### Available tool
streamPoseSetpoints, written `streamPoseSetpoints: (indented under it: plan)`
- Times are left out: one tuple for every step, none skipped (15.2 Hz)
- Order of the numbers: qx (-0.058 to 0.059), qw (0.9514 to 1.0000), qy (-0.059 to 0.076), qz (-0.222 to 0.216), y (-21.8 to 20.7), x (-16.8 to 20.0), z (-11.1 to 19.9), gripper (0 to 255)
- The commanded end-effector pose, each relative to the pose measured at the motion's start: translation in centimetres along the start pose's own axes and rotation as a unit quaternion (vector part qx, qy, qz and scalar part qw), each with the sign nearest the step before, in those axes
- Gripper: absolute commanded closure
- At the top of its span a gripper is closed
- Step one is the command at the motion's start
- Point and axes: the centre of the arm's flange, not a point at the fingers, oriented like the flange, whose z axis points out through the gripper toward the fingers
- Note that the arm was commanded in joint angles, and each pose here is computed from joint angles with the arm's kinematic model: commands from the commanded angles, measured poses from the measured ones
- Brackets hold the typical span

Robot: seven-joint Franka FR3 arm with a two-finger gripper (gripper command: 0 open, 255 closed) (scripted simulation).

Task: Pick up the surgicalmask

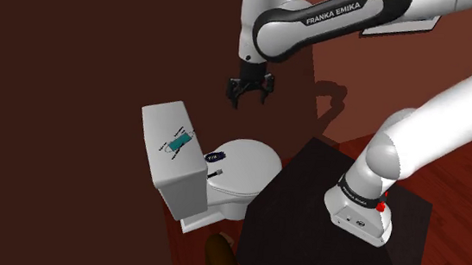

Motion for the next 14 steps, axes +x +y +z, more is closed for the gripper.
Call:
streamPoseSetpoints:
  plan:
    - [0.002,0.9996,-0.001,0.028,-1.6,1.0,1.6,0]
    - [0.003,0.9991,-0.001,0.042,-2.4,1.5,2.5,0]
    - [0.004,0.9985,-0.001,0.055,-3.2,2.0,3.4,0]
    - [0.005,0.9977,-0.002,0.068,-4.0,2.5,4.3,0]
    - [0.005,0.9967,-0.002,0.081,-4.8,3.1,5.2,0]
    - [0.006,0.9955,-0.003,0.094,-5.5,3.7,6.1,0]
    - [0.007,0.9942,-0.003,0.107,-6.3,4.2,7.0,0]
    - [0.008,0.9927,-0.003,0.12,-7.0,4.9,7.9,0]
    - [0.008,0.991,-0.004,0.133,-7.8,5.5,8.8,0]
    - [0.009,0.9892,-0.004,0.146,-8.5,6.1,9.6,0]
    - [0.01,0.9871,-0.004,0.159,-9.2,6.8,10.5,0]
    - [0.01,0.985,-0.005,0.172,-9.8,7.5,11.4,0]
    - [0.011,0.9826,-0.005,0.185,-10.5,8.2,12.3,0]
    - [0.012,0.9801,-0.006,0.198,-11.2,8.9,13.2,0]
